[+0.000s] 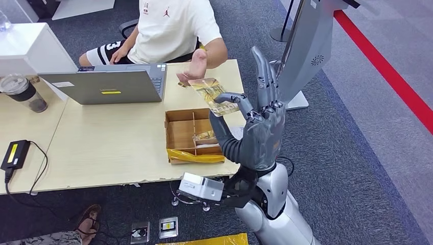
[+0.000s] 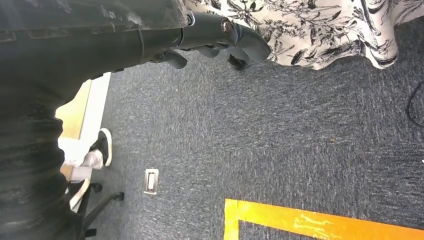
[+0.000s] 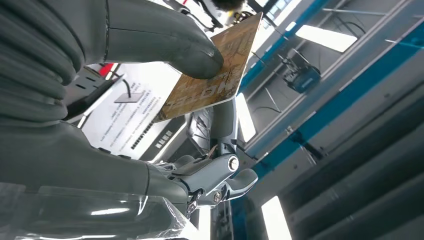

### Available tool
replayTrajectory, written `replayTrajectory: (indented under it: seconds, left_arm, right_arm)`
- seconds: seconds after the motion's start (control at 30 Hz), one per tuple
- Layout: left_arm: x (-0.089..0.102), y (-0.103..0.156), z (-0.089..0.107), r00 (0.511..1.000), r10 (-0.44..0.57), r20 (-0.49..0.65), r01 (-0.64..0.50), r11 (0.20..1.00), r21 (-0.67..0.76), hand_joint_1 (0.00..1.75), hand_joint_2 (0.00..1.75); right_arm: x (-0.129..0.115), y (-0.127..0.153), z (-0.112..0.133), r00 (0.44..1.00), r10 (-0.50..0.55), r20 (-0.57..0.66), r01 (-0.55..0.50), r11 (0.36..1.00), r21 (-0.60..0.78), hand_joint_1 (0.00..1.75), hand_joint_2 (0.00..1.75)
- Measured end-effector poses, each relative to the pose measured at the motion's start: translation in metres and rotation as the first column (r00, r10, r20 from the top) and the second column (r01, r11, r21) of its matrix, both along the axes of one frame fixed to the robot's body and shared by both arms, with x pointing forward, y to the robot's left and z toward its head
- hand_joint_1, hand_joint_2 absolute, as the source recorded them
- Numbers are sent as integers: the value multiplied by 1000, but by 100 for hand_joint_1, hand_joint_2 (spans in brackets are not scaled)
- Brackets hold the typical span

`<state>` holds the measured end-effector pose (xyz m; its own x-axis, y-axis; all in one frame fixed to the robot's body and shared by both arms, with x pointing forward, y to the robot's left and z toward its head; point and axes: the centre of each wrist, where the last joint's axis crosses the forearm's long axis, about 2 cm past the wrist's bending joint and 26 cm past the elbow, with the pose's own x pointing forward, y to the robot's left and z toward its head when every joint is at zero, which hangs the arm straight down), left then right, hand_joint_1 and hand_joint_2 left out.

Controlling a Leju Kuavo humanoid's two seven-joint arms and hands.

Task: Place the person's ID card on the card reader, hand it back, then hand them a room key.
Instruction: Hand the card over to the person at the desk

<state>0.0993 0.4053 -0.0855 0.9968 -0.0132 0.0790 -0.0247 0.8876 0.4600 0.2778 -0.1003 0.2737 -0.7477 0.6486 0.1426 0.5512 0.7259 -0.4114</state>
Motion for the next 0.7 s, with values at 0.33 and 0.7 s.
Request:
replayTrajectory:
  seconds: [0.33,0.7]
  left_arm:
    - [8,-12,0,998,-64,26,65,998,-24,0,175]
    - [17,-18,0,978,-188,92,193,980,-56,0,175]
  right_arm:
    - [60,65,26,992,-70,-103,40,962,-272,175,175]
    - [106,79,4,908,-403,-115,260,756,-600,175,175]
